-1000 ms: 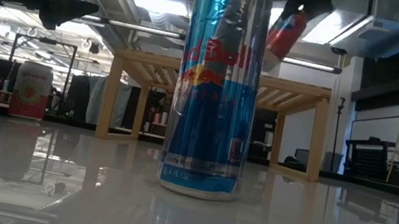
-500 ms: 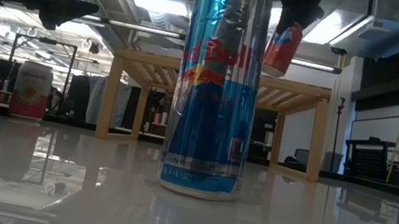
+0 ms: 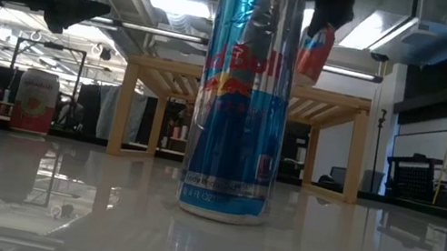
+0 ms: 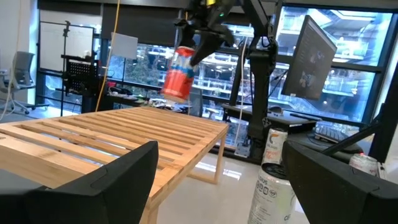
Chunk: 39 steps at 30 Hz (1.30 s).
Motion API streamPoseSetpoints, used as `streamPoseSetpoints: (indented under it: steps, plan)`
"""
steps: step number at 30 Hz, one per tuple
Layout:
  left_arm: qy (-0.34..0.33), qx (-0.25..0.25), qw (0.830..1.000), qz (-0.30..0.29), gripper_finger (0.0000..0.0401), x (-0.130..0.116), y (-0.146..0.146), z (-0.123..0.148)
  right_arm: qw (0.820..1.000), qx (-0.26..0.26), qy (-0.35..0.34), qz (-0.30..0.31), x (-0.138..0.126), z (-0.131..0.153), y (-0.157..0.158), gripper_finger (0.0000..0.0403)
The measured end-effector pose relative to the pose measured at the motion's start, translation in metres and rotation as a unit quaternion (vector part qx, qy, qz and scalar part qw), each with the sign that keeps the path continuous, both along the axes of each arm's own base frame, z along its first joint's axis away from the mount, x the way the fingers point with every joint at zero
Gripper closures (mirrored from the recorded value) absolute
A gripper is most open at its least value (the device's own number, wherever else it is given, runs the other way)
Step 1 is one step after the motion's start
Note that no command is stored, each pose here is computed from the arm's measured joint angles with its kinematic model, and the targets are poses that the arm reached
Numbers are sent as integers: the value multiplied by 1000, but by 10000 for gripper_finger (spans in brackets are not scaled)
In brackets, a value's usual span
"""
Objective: Place canned beverage on shelf
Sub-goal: Put the top red soda can on the shelf
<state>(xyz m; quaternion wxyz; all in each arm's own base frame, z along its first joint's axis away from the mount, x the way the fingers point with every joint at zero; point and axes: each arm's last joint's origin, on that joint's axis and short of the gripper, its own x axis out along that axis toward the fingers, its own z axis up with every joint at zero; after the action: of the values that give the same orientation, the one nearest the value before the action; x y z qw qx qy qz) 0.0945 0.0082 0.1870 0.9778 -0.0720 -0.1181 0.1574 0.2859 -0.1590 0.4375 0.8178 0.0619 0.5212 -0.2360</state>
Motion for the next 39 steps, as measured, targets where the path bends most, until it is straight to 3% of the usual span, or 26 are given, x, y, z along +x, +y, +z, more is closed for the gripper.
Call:
streamPoseSetpoints:
  steps: [7,13,23,39]
  plan:
    - [-1,0,1000,0,64,0,0,0,999,-11,0,52,8,4,27,138]
    - [-1,0,1000,0,64,0,0,0,998,-8,-29,56,-13,19,36,138]
    - [-1,0,1000,4,64,0,0,0,997,28,60,50,-43,-19,47,137]
    - [-1,0,1000,5,64,0,0,0,992,-12,91,87,-26,-32,38,136]
